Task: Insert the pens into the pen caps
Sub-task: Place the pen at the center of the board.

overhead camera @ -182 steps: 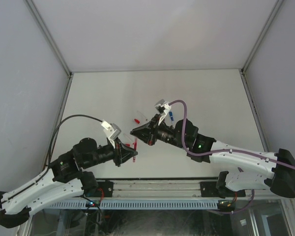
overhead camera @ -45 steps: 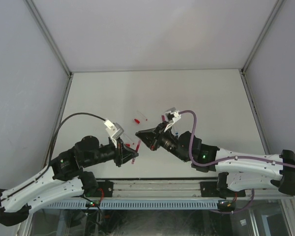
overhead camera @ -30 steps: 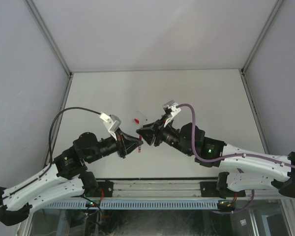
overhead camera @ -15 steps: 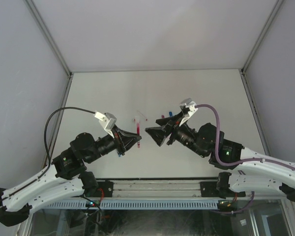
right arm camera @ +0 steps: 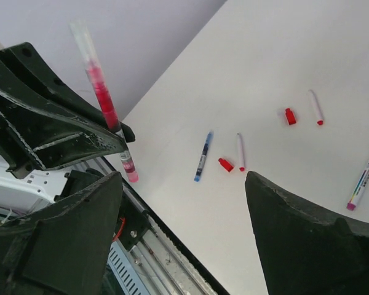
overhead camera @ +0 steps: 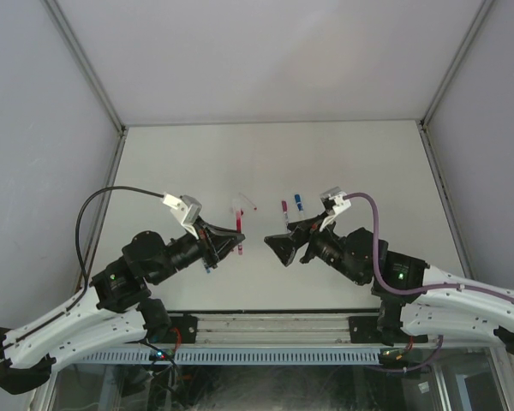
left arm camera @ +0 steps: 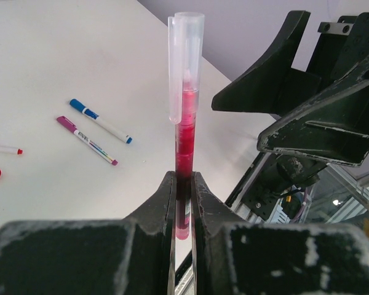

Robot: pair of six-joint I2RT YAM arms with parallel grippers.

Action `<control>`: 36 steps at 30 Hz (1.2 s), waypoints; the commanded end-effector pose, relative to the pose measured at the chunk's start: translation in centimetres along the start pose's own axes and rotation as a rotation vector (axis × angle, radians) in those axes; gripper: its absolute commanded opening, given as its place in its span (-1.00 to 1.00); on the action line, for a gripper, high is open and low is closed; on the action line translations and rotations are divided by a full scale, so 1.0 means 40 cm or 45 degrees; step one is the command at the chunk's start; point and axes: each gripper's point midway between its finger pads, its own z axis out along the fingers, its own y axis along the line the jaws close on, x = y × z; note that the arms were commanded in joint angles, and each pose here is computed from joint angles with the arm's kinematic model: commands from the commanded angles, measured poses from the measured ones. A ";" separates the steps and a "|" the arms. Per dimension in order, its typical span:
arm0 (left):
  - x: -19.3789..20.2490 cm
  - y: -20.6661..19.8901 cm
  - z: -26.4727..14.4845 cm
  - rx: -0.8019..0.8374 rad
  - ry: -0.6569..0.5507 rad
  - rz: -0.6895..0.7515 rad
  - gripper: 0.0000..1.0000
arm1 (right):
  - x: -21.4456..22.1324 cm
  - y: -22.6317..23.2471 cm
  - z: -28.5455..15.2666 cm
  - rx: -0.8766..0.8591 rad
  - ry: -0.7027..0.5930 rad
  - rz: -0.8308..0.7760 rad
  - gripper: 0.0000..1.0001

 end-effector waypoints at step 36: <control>-0.070 -0.054 -0.003 0.116 -0.101 -0.002 -0.99 | -0.074 0.188 0.086 -0.337 -0.144 0.097 -0.16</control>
